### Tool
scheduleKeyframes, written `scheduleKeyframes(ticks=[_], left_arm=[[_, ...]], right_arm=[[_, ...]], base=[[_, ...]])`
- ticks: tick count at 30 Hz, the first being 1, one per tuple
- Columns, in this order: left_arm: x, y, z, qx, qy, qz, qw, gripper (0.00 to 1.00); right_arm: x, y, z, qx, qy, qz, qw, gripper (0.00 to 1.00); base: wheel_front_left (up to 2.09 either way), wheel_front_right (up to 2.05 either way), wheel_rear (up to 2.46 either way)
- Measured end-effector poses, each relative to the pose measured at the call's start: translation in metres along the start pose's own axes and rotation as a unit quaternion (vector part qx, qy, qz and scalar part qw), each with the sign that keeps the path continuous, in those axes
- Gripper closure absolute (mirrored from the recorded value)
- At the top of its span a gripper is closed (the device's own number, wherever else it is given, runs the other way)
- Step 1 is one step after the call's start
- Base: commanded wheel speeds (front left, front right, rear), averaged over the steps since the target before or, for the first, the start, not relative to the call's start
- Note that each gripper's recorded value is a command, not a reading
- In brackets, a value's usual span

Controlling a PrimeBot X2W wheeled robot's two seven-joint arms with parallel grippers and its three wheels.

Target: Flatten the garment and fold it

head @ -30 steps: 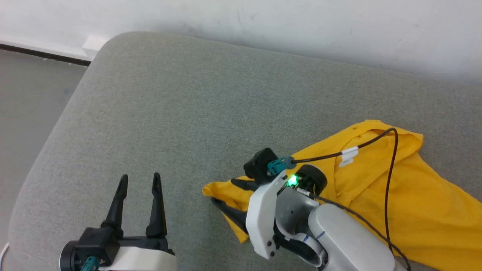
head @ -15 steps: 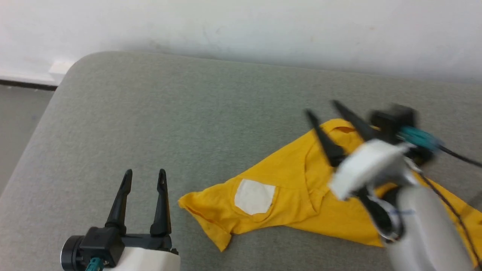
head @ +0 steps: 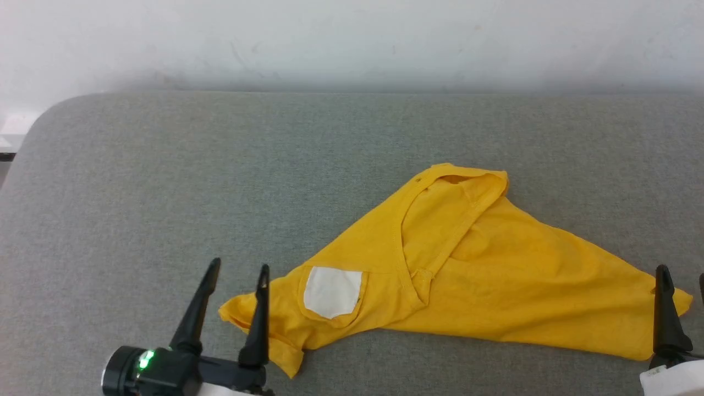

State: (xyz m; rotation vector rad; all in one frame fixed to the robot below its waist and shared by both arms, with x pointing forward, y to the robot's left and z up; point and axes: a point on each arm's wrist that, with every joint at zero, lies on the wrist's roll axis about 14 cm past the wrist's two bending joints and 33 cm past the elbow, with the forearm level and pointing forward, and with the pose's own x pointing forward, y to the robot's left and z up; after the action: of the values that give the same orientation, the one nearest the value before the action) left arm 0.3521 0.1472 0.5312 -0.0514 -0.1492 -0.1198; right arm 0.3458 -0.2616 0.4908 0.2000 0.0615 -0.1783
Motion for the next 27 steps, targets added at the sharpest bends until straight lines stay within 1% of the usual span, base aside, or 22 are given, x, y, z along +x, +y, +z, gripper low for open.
scheduleKeyframes(ticks=[5, 7, 9, 12, 14, 16, 19, 23, 25, 27], left_arm=[[0.001, -0.026, -0.008, 0.017, 0.013, -0.064, 0.998, 0.00], [-0.002, -0.037, -0.017, 0.024, 0.037, -0.095, 0.994, 0.00], [-0.007, -0.048, -0.031, 0.040, 0.075, -0.128, 0.988, 0.00], [-0.015, -0.057, -0.053, 0.070, 0.131, -0.173, 0.974, 0.00], [-0.022, -0.061, -0.070, 0.091, 0.170, -0.201, 0.961, 0.00], [-0.030, -0.064, -0.089, 0.113, 0.211, -0.227, 0.944, 0.00], [-0.039, -0.071, -0.108, 0.125, 0.251, -0.264, 0.923, 0.00], [-0.038, -0.068, -0.125, 0.144, 0.277, -0.282, 0.907, 0.00], [-0.032, -0.059, -0.133, 0.172, 0.281, -0.283, 0.900, 0.00], [-0.027, -0.053, -0.139, 0.187, 0.284, -0.281, 0.897, 0.00]], right_arm=[[-0.002, -0.005, 0.002, 0.003, -0.006, -0.008, 1.000, 0.00], [0.000, -0.002, 0.003, 0.005, -0.009, -0.005, 1.000, 0.00], [0.004, 0.001, 0.005, 0.008, -0.013, 0.000, 1.000, 0.00], [0.008, 0.005, 0.004, 0.011, -0.011, 0.005, 1.000, 0.00], [0.010, 0.007, 0.001, 0.010, -0.007, 0.008, 1.000, 0.00], [0.012, 0.009, -0.002, 0.010, -0.003, 0.011, 1.000, 0.00], [0.018, 0.014, -0.002, 0.011, -0.003, 0.017, 1.000, 0.00], [0.023, 0.017, -0.006, 0.012, 0.002, 0.020, 1.000, 0.00], [0.026, 0.019, -0.008, 0.012, 0.004, 0.022, 1.000, 0.00], [0.027, 0.020, -0.010, 0.012, 0.007, 0.022, 1.000, 0.00]], base=[[0.00, 0.00, 0.00], [0.00, 0.00, 0.00], [0.00, 0.00, 0.00], [0.00, 0.00, 0.00], [0.00, 0.00, 0.00], [0.00, 0.00, 0.00], [0.00, 0.00, 0.00], [0.00, 0.00, 0.00], [0.00, 0.00, 0.00], [0.00, 0.00, 0.00]])
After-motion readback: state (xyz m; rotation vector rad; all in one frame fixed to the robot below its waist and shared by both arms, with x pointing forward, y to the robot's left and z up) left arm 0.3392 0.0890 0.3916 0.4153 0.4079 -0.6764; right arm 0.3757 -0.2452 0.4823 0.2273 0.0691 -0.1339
